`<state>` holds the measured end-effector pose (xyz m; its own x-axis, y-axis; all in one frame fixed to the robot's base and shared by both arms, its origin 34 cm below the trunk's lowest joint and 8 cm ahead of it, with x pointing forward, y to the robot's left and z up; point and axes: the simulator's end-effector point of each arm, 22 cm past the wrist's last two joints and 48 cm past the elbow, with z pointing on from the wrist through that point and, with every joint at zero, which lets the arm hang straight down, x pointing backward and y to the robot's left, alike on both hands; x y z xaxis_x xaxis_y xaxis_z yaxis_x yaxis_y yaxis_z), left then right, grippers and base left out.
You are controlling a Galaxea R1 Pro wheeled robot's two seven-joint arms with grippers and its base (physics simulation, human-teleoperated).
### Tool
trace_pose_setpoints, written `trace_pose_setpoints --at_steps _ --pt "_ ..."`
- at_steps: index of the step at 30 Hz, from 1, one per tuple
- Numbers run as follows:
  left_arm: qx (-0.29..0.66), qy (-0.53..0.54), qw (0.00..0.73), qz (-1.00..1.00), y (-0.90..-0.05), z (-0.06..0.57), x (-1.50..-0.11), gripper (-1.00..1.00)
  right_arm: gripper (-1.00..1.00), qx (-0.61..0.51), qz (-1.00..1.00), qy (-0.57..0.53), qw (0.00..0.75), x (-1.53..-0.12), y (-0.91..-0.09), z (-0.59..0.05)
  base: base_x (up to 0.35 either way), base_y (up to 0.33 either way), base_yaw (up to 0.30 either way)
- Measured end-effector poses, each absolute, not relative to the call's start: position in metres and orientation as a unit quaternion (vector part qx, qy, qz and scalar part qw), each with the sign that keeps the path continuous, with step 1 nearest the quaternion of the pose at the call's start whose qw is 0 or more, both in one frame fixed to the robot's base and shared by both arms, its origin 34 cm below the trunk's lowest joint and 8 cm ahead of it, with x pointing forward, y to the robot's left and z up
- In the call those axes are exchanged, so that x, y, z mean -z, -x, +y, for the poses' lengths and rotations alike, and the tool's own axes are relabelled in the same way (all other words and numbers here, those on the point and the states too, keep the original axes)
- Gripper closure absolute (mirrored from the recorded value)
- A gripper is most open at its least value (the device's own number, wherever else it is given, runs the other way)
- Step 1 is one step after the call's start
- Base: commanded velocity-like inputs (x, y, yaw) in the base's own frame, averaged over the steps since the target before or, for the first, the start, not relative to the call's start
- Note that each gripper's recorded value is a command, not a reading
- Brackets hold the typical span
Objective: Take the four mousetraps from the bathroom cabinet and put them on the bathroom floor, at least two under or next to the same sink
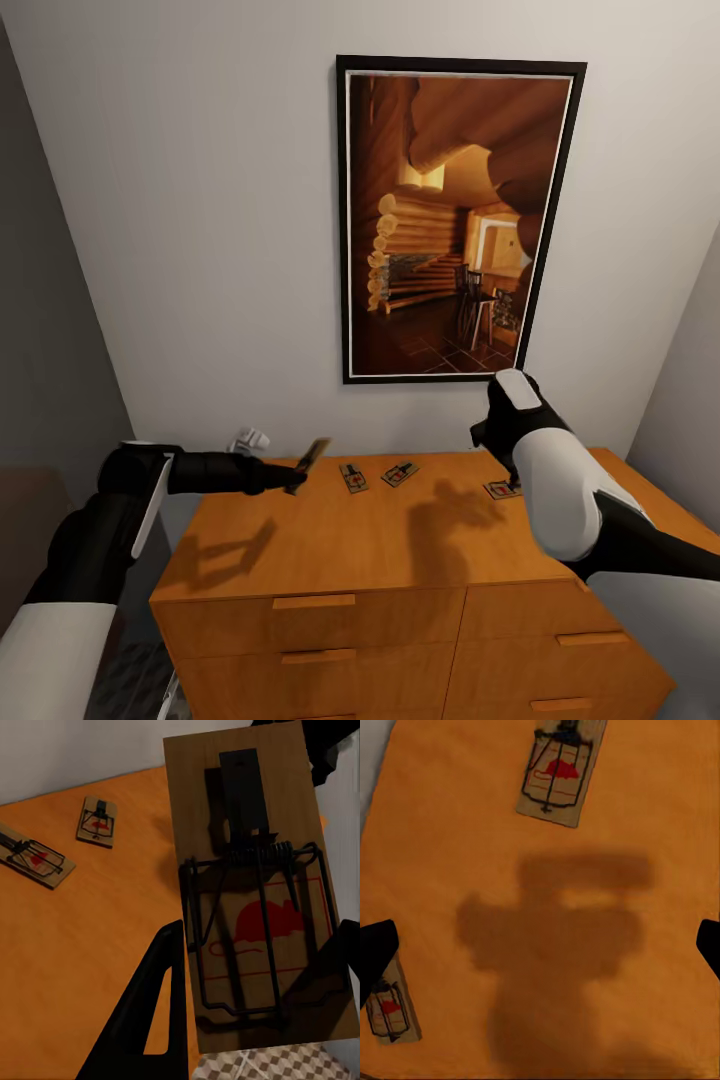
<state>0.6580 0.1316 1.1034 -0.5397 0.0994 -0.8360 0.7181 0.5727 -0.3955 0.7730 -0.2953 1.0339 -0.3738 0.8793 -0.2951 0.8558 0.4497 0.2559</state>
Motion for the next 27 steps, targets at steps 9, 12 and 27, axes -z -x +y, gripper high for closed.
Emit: trace_pose_setpoints --at_steps 9,12,27 --pt "0.424 -0.267 0.416 0.758 -0.648 0.119 -1.128 1.00 -1.00 -0.062 0.800 -0.581 0.136 -1.010 -0.760 -0.290 0.000 0.000 0.000" --pt "0.432 -0.268 0.417 0.753 -0.646 0.117 -1.132 1.00 -1.00 -0.060 0.791 -0.593 0.136 -1.009 -0.759 -0.298 0.000 0.000 0.000" --pt "0.502 -0.267 0.420 0.707 -0.630 0.103 -1.162 1.00 -1.00 -0.064 0.781 -0.604 0.146 -1.010 -0.763 -0.308 0.000 0.000 0.000"
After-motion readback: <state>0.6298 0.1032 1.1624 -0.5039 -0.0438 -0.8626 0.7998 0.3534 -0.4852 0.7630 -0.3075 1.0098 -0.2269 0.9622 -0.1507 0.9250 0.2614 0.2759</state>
